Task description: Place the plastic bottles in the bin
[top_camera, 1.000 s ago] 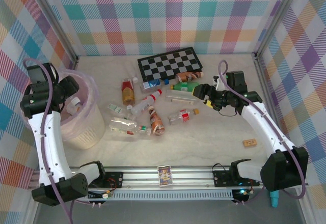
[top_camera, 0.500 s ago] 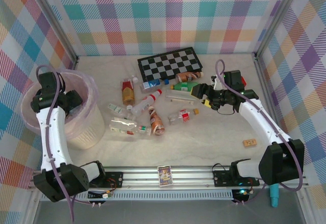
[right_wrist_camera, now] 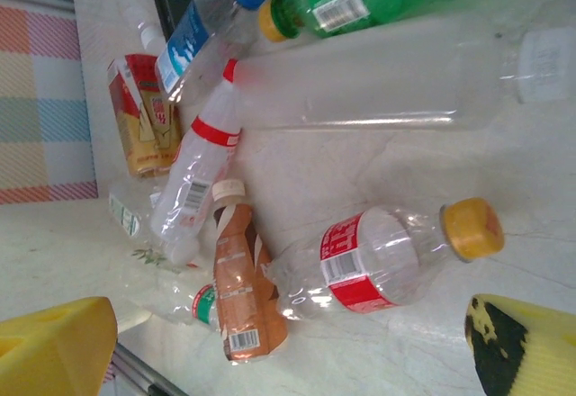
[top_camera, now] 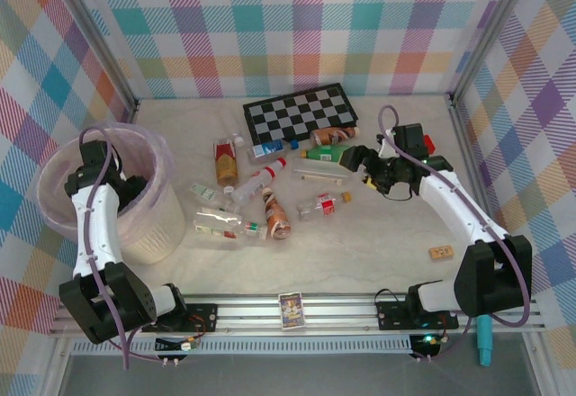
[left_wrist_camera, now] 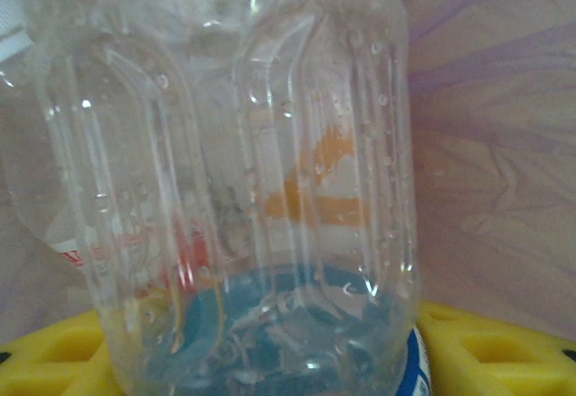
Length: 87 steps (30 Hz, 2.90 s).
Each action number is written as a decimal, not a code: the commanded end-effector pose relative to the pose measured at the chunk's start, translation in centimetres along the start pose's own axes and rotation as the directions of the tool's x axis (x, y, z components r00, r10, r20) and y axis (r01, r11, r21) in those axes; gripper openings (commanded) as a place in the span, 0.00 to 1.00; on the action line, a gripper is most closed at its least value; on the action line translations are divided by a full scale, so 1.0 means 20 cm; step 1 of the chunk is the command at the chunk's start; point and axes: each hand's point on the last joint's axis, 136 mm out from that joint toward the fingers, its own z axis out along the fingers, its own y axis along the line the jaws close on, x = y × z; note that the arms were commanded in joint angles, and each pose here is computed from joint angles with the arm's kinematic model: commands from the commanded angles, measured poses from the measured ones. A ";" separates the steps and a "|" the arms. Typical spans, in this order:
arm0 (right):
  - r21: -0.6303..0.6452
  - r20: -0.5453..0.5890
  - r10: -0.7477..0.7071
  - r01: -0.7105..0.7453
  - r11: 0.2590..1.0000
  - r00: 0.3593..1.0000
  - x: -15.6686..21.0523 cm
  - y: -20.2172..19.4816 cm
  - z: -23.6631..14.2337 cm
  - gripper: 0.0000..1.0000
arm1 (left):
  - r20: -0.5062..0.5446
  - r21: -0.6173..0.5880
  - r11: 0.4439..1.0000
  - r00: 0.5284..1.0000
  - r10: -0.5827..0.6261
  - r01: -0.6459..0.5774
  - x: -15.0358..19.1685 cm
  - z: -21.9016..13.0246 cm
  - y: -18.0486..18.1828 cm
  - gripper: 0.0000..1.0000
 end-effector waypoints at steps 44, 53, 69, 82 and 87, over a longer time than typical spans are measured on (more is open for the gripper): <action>0.224 0.087 0.523 -0.528 0.819 0.848 0.24 -0.32 0.40 0.89 | 0.474 0.257 0.934 0.875 0.102 -0.248 -0.12 -1.20 -0.33 1.00; 0.254 0.131 0.542 -0.556 0.791 0.830 0.20 -0.34 0.53 0.86 | 0.476 0.488 0.783 0.869 0.132 -0.386 0.07 -1.27 -0.65 1.00; 0.304 0.137 0.544 -0.558 0.772 0.828 0.23 -0.38 0.61 0.73 | 0.473 0.469 0.546 0.719 0.509 -0.695 0.70 -0.90 -1.44 1.00; 0.331 0.117 0.469 -0.479 0.813 0.876 0.22 -0.35 0.42 0.41 | 0.402 0.550 0.471 0.713 0.575 -0.690 0.94 -0.68 -1.64 1.00; 0.300 0.126 0.410 -0.429 0.852 0.903 0.19 -0.33 0.27 0.31 | 0.391 0.609 0.415 0.711 0.584 -0.676 1.01 -0.67 -1.72 1.00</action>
